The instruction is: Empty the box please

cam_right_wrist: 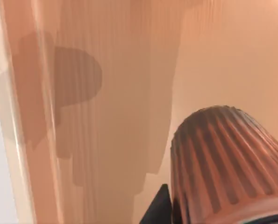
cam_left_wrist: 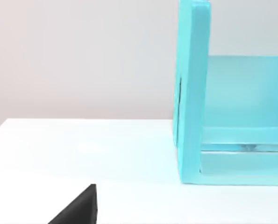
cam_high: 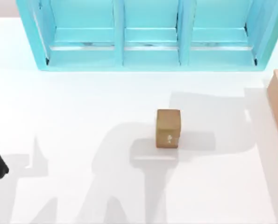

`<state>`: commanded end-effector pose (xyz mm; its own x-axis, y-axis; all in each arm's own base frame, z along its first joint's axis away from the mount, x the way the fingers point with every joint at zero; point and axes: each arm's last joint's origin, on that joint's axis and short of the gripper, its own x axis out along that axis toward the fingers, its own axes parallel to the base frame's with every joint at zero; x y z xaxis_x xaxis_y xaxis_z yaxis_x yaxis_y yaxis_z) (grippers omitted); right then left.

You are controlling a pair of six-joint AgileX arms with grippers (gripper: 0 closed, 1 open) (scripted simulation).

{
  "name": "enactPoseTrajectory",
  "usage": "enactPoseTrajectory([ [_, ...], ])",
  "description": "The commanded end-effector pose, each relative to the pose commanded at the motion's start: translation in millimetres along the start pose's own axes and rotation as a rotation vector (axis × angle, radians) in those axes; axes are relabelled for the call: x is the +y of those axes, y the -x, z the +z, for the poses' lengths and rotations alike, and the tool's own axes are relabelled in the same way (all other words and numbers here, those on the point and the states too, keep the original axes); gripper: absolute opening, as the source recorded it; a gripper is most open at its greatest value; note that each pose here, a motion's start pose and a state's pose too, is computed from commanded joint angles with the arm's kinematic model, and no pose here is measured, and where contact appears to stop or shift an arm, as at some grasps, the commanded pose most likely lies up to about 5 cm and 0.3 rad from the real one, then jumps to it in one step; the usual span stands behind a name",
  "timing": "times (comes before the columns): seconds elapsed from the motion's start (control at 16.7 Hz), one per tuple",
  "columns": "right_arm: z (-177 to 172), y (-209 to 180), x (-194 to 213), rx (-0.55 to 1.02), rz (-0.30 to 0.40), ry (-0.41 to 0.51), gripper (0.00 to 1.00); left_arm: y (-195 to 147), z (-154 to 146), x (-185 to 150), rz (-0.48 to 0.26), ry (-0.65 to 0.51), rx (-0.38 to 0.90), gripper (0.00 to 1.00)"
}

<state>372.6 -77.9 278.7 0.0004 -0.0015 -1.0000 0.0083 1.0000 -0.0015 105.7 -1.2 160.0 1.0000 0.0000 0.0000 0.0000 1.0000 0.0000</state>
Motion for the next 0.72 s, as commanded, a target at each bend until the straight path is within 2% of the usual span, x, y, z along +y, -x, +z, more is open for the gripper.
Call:
enactPoseTrajectory([
  [0.18,3,-10,73,-0.007,-0.001,0.006,0.0,0,0,0,0.0,0.0,0.0,1.0],
  [0.36,-13,-23,160,-0.009,0.002,0.013,0.0,0,0,0,0.0,0.0,0.0,1.0],
  [0.54,-53,-38,242,-0.004,0.001,0.023,0.0,0,0,0,0.0,0.0,0.0,1.0],
  [0.72,-106,-55,301,0.001,-0.004,0.03,0.0,0,0,0,0.0,0.0,0.0,1.0],
])
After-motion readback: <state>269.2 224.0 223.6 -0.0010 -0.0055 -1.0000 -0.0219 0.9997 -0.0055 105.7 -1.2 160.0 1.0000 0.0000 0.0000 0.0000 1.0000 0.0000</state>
